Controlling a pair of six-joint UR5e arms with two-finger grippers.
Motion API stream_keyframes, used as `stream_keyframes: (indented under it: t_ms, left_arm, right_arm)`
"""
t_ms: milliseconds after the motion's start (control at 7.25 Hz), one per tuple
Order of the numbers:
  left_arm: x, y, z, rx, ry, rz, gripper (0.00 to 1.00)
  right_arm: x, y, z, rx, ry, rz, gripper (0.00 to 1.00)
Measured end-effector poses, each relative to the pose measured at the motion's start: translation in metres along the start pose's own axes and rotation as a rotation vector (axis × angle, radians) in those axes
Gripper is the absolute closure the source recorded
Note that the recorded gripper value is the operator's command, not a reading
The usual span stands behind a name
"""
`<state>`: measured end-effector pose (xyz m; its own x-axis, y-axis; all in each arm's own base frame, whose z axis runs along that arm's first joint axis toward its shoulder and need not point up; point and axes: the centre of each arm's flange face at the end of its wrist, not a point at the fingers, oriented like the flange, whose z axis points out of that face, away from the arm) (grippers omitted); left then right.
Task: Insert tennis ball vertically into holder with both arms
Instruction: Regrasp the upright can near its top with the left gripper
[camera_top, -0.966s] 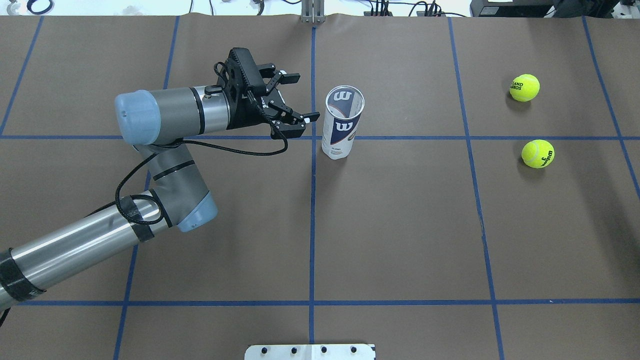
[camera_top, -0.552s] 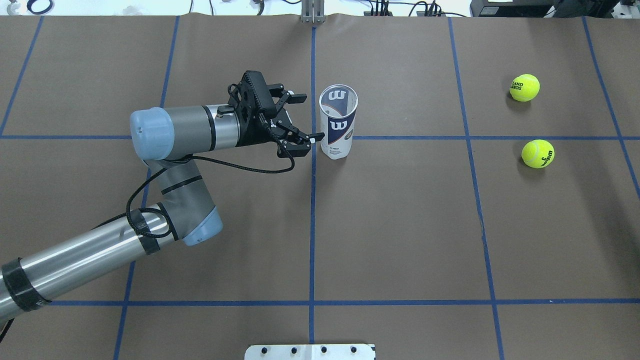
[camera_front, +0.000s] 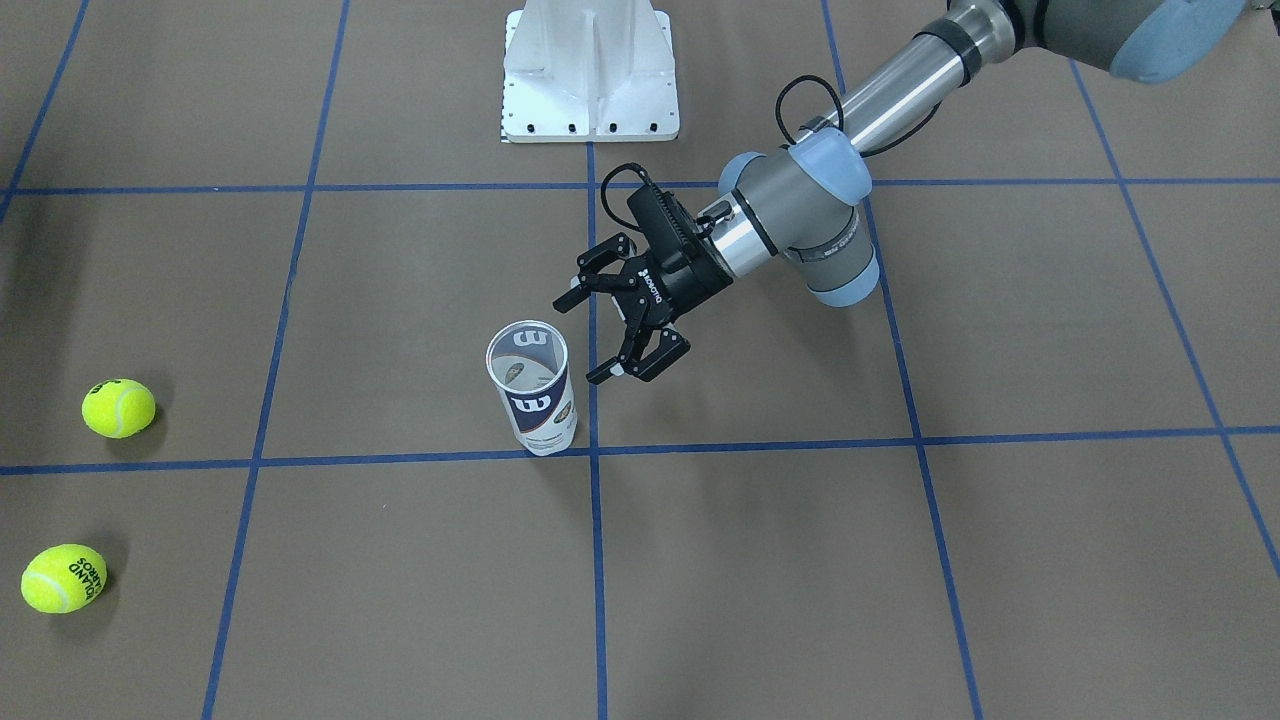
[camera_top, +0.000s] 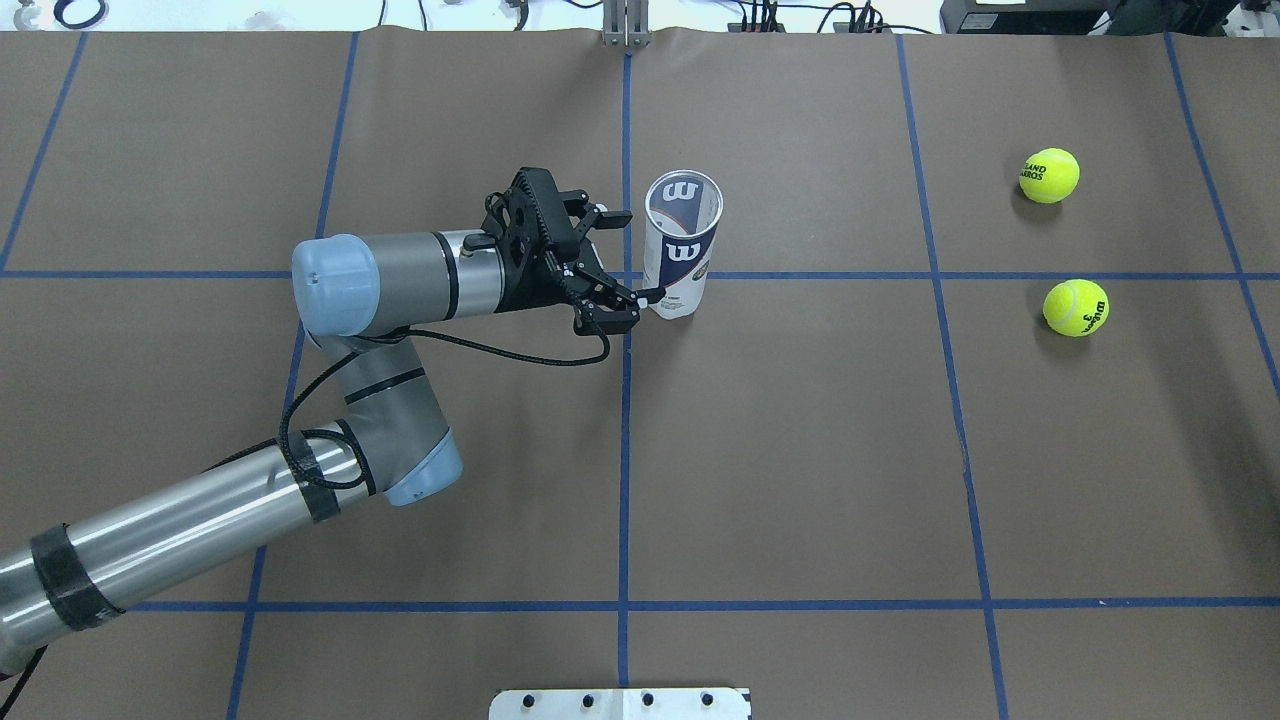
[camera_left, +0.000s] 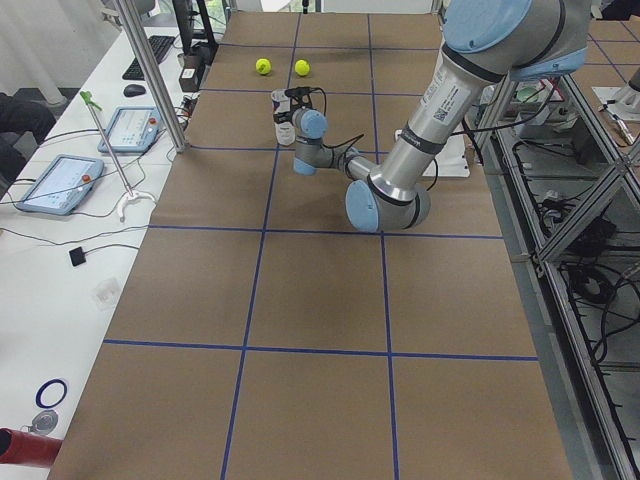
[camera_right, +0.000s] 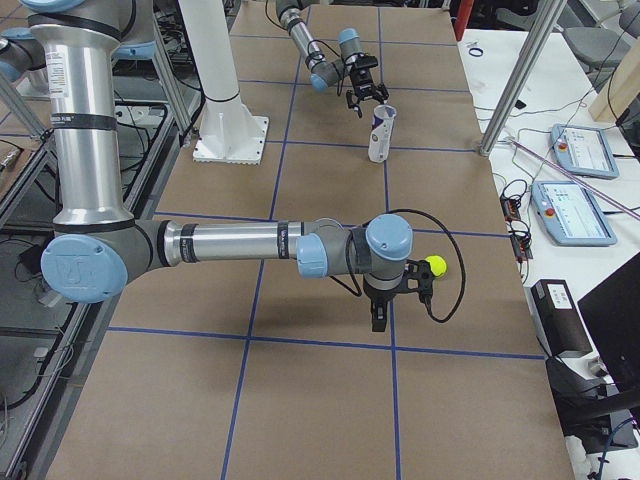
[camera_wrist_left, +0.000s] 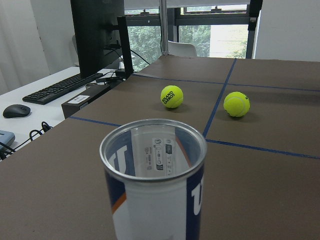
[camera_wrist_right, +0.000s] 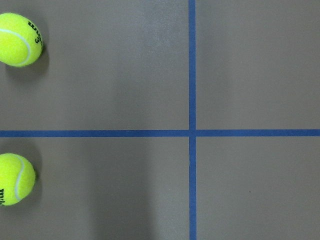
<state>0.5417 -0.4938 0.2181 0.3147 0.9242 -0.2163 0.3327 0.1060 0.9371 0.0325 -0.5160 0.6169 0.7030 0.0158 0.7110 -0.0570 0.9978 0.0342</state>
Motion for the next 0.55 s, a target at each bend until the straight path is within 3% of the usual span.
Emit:
stream_keyframes:
  t_ms: [552]
  left_arm:
    - [0.004, -0.012, 0.022, 0.02, -0.051, -0.003, 0.01]
  right_arm:
    - [0.0, 0.0, 0.001, -0.001, 0.0, 0.001, 0.0]
